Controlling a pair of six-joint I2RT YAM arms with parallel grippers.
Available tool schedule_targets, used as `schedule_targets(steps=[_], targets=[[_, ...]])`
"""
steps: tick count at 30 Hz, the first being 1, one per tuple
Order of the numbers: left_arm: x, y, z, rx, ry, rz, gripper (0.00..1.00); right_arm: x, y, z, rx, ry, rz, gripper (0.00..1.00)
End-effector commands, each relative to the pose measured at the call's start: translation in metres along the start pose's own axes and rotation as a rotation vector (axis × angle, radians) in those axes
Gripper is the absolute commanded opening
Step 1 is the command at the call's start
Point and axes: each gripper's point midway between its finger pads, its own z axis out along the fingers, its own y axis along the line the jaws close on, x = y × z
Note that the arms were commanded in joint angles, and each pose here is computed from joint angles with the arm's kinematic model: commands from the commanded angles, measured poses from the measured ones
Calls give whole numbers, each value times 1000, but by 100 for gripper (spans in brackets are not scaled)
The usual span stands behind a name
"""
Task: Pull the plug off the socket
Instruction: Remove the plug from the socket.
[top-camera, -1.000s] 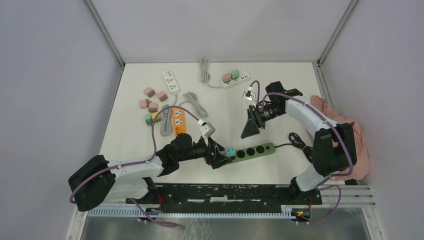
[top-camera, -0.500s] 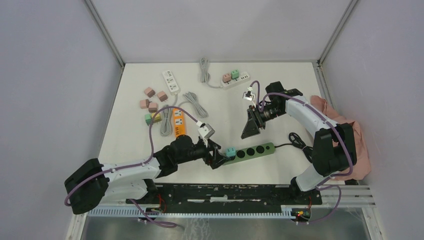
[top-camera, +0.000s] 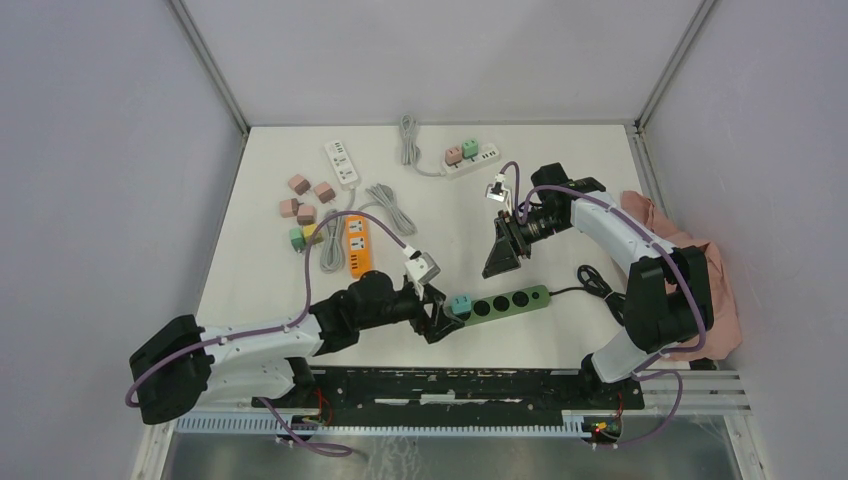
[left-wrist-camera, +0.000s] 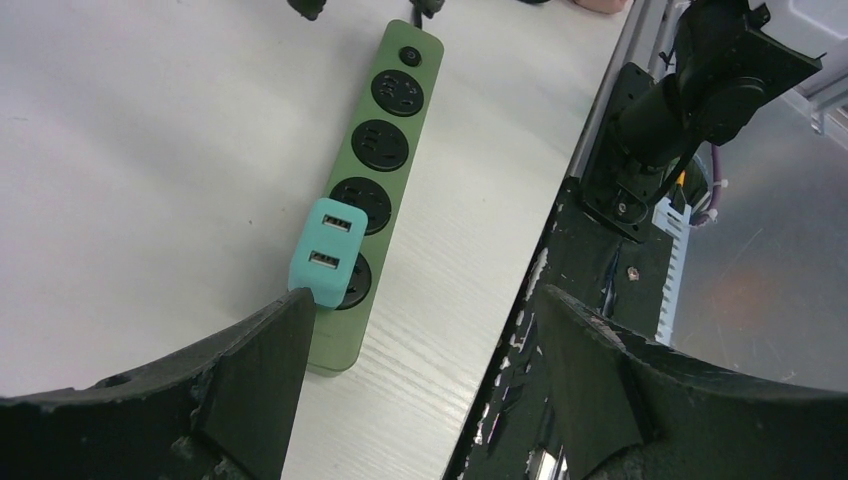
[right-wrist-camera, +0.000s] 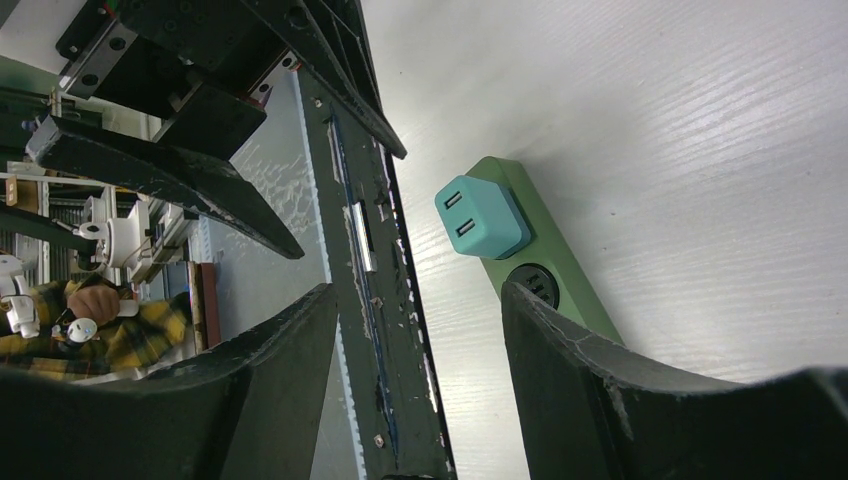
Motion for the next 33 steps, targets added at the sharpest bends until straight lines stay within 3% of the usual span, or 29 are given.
schedule_targets(steps=[1, 33], targets=[[-21, -8, 4, 10, -35, 85, 87, -17, 10, -8, 1, -36, -83, 67], [1, -3, 14, -80, 126, 164, 86, -16, 11, -9, -2, -34, -88, 67]])
